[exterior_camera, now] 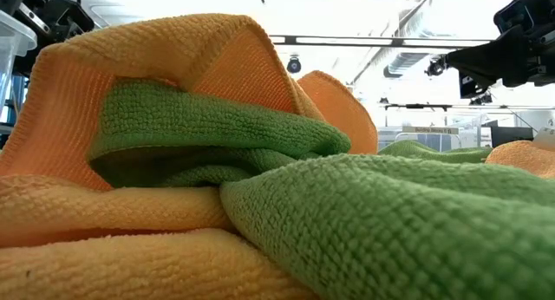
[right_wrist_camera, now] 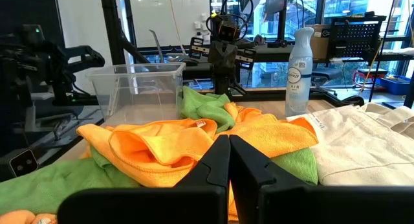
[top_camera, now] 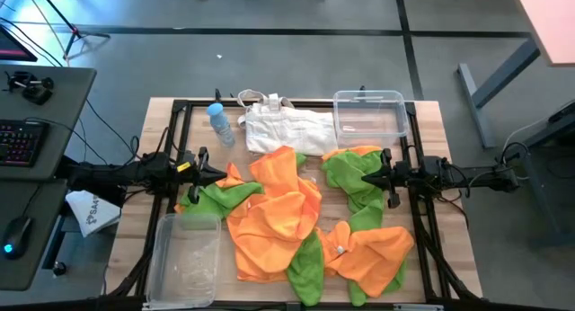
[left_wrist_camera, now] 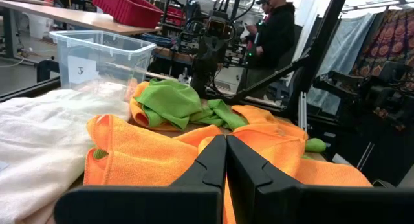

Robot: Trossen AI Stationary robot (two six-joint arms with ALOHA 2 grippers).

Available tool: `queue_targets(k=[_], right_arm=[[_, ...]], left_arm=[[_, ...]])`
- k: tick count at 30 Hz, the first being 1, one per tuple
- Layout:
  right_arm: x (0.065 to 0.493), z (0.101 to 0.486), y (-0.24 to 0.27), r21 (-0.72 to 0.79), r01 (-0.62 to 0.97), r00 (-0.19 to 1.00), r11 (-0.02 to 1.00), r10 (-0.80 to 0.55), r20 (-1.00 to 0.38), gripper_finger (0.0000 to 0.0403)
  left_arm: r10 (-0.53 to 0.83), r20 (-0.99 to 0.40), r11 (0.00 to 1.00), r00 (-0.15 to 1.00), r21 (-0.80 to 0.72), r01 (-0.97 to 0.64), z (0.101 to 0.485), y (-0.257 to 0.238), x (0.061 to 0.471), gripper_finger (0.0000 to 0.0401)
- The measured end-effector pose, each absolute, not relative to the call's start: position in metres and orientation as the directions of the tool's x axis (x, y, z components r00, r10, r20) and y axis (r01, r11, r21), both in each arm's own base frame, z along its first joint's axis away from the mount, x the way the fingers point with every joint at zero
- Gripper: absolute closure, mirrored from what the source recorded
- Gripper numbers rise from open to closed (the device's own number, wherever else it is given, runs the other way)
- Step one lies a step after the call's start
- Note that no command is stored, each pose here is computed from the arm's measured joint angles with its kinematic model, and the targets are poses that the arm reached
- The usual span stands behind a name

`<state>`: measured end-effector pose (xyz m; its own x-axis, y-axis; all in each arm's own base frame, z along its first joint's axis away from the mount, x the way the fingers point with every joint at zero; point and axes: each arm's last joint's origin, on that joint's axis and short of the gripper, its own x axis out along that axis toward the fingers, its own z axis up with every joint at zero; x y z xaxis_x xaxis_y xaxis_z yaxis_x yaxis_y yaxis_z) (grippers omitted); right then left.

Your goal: Sort microfiber towel by color & place in baskets

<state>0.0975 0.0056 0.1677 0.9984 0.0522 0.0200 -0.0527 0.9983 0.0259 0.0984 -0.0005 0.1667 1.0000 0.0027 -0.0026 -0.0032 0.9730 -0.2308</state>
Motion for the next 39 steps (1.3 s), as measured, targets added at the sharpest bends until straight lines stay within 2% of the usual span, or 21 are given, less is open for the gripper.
queue_targets(k=[33, 39], right_arm=[[0.097, 0.168, 0.005, 0.044, -0.044, 0.999, 0.998, 0.043, 0.027, 0.0402], [0.096, 0.178, 0.003, 0.060, 0.047, 0.997, 0.997, -0.051, 0.058, 0.0402]], left_arm=[[0.003, -0.003, 0.973, 1.000, -0.231, -0.003, 0.167, -0.001, 0.098, 0.0401], [0.003, -0.002, 0.973, 1.000, -0.231, -0.003, 0.167, -0.001, 0.098, 0.0401]])
